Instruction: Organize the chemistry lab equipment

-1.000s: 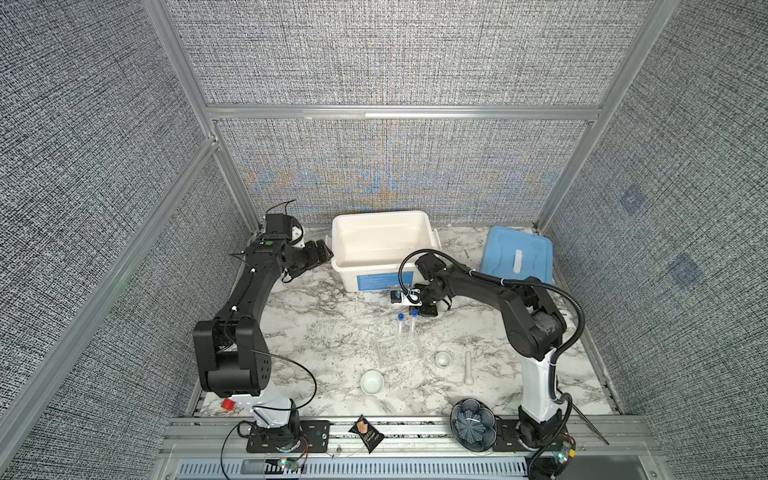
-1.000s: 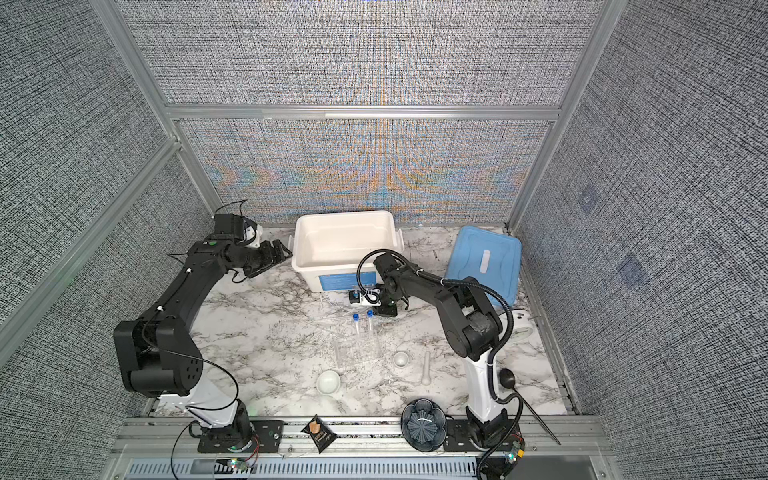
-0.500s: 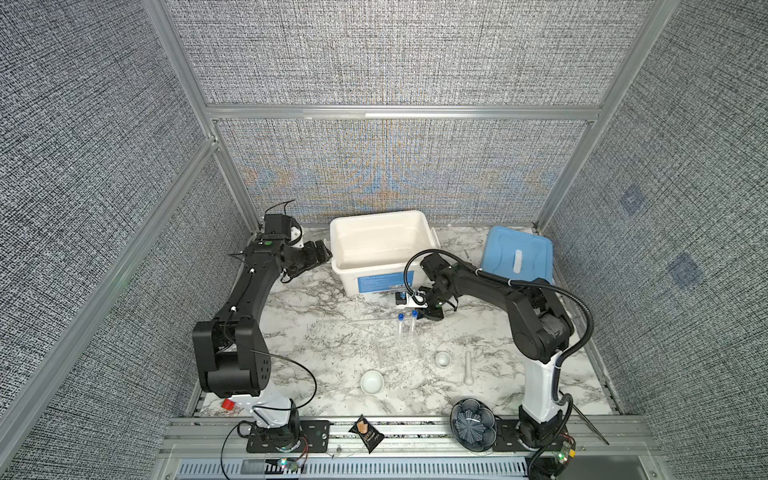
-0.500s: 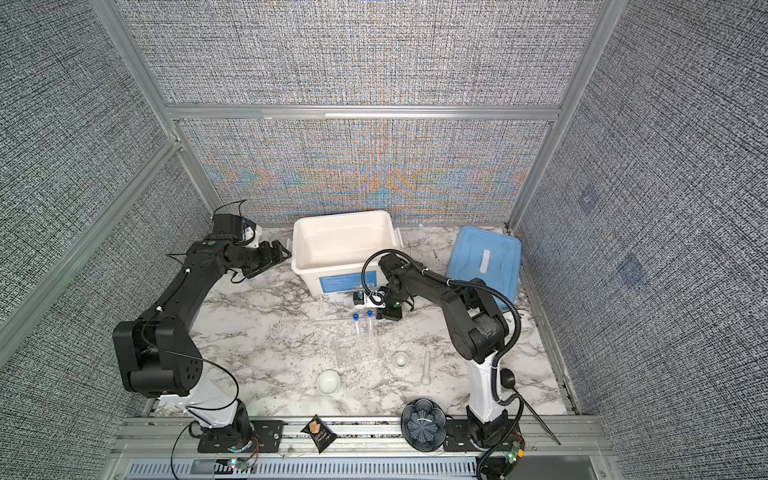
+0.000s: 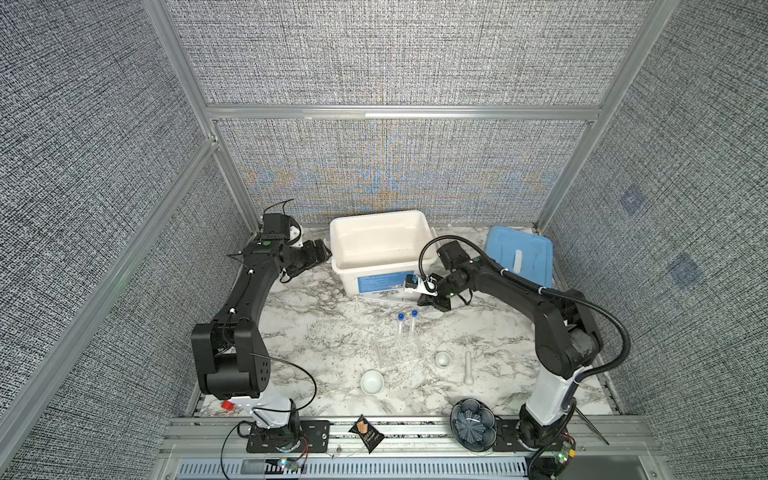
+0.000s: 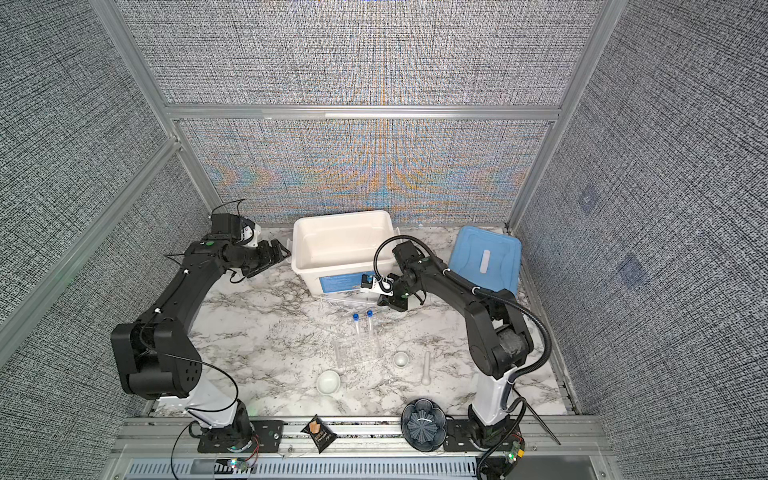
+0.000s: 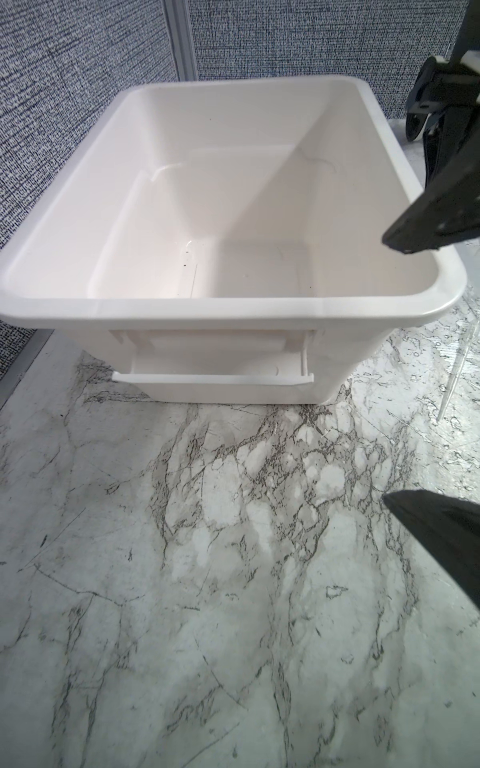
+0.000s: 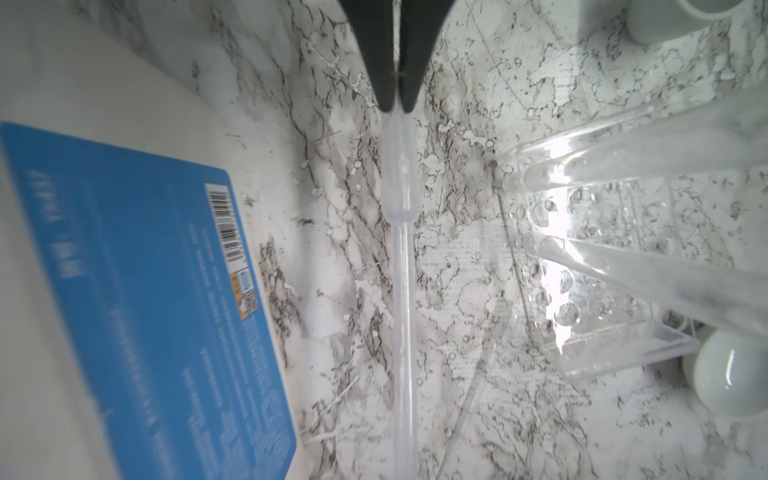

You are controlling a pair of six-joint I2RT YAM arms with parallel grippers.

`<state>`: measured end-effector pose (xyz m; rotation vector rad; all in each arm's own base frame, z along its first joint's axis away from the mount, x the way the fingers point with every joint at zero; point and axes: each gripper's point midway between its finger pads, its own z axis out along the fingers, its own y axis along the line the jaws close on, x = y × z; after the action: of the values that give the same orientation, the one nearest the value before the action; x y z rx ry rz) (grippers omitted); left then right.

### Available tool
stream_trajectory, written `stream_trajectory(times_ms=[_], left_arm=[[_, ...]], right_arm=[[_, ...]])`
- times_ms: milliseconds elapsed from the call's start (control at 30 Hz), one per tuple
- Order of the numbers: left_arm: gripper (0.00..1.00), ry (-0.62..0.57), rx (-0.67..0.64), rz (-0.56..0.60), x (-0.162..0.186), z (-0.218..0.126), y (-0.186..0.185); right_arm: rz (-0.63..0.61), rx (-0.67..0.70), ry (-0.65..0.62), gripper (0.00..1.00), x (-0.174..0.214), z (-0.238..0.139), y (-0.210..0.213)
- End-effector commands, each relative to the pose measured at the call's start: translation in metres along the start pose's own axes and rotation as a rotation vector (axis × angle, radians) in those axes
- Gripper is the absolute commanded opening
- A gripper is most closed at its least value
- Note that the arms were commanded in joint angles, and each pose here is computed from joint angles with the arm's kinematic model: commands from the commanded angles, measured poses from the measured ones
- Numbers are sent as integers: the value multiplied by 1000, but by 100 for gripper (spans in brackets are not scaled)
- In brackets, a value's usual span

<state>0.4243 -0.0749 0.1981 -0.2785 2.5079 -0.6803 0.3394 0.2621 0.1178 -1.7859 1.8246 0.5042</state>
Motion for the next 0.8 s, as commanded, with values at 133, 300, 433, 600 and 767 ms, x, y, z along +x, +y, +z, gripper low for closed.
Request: stream_trajectory(times_ms=[133, 300, 433, 600, 767], left_arm=[[90, -34, 80, -7, -12, -4, -17], [86, -19, 89, -34, -13, 2, -19], [80, 3, 92, -34, -8, 9, -22], [76, 34, 23, 19, 2, 18, -24], [70, 79, -45, 83, 10, 23, -25]], right_arm=[[29, 82, -168, 5, -37, -43, -13], [38, 149, -201, 4, -45, -66, -24], [34, 186, -207, 3, -50, -80, -35], [78, 262, -223, 3, -59, -95, -57], [63, 357, -181, 3, -58, -107, -78]])
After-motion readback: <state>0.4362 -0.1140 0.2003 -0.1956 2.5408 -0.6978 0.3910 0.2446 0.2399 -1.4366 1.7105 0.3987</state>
